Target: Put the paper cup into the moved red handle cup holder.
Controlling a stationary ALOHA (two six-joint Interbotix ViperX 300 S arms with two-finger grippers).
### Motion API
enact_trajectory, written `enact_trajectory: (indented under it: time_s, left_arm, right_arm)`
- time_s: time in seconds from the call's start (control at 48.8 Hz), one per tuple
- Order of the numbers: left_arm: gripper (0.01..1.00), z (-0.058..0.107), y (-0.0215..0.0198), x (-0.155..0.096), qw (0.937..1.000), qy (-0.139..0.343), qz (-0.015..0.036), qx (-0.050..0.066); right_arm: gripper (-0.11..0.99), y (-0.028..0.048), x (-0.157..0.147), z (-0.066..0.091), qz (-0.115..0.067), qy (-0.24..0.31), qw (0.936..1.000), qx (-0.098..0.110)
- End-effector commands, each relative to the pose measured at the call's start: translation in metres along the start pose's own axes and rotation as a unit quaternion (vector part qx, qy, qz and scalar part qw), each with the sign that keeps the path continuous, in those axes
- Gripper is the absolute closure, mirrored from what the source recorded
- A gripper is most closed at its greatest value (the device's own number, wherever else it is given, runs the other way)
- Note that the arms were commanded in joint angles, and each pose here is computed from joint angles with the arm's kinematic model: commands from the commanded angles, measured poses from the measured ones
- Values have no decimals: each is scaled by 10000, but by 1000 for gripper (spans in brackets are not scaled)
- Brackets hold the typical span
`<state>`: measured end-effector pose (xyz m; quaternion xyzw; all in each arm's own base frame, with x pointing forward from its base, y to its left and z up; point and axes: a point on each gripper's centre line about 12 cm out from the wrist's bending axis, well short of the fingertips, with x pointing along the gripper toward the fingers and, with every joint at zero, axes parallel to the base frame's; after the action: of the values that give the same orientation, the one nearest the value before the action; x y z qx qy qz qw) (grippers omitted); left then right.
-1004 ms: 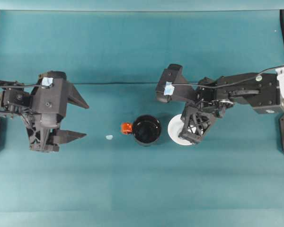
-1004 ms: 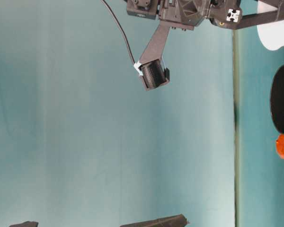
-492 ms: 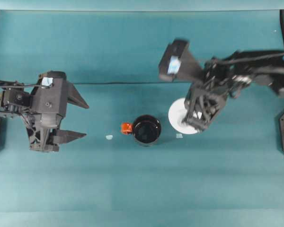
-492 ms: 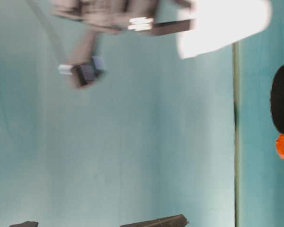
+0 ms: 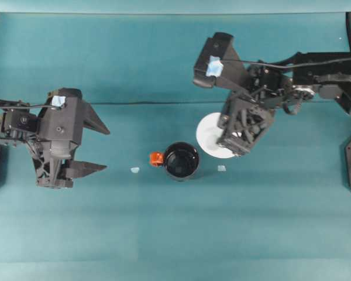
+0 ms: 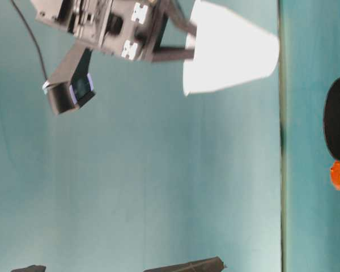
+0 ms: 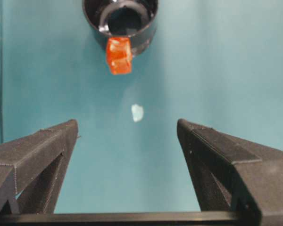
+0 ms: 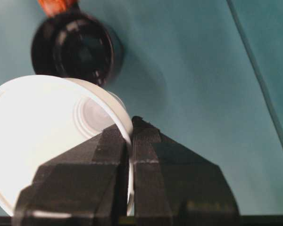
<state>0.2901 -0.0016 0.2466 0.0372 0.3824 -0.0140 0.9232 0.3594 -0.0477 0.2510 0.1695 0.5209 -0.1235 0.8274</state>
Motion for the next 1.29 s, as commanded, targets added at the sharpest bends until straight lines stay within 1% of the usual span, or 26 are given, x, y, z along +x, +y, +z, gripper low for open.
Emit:
enact_trajectory:
  time_s: [0.0, 0.041, 0.102, 0.205, 0.348, 0.369, 0.43, 0.512, 0.656, 0.779, 0.881, 1.045, 1.066, 1.23, 1.271]
  left_arm:
    - [69, 52, 9, -24, 9999, -99, 16, 1]
    - [70, 48, 10, -22, 9999, -99, 19, 8]
    - [70, 48, 4, -22, 10000, -99, 10, 6]
    - [70, 48, 9, -22, 9999, -99, 16, 1]
    - [70, 48, 4, -22, 10000, -99, 10, -1]
    - [70, 46, 9, -22, 10000, -91, 15, -7]
    - [70, 48, 4, -22, 10000, -99, 10, 6]
    - [70, 46, 4, -22, 10000, -92, 10, 6]
    - [70, 54, 5, -24, 9999, -107, 11, 6]
    - [70, 60, 5, -26, 9999, -115, 11, 6]
    - [70, 60, 5, -26, 9999, -115, 11, 6]
    - [70, 69, -8, -22, 9999, -116, -5, 22]
    - [70, 69, -12, -22, 9999, -116, -11, 28]
    - [70, 69, -8, -10, 9999, -101, -6, 22]
    - [70, 67, -8, -6, 10000, -93, -7, 22]
  right_arm:
    - [984, 80, -89, 137, 94, -242, 9997, -17]
    - [984, 106, -91, 181, 110, -269, 9996, -40]
    - [984, 142, -77, 238, 126, -287, 9995, -61]
    - [984, 196, 13, 315, 127, -230, 9996, -95]
    - [984, 289, 166, 369, 131, -106, 9997, -182]
    - [984, 302, 191, 370, 130, -82, 9997, -195]
    - [984, 343, 242, 373, 137, -38, 9996, -236]
    - [984, 380, 323, 355, 125, 32, 9995, -300]
    - [984, 383, 511, 253, 43, 272, 9990, -364]
    - [984, 393, 649, 189, 29, 349, 9986, -387]
    - [984, 393, 718, 182, 40, 280, 9988, -409]
    - [984, 367, 772, 169, -3, 225, 9987, -455]
    - [984, 367, 778, 168, -6, 233, 9987, -455]
    - [984, 334, 875, 136, -53, 346, 9984, -448]
    - [984, 337, 912, 126, -60, 376, 9982, -455]
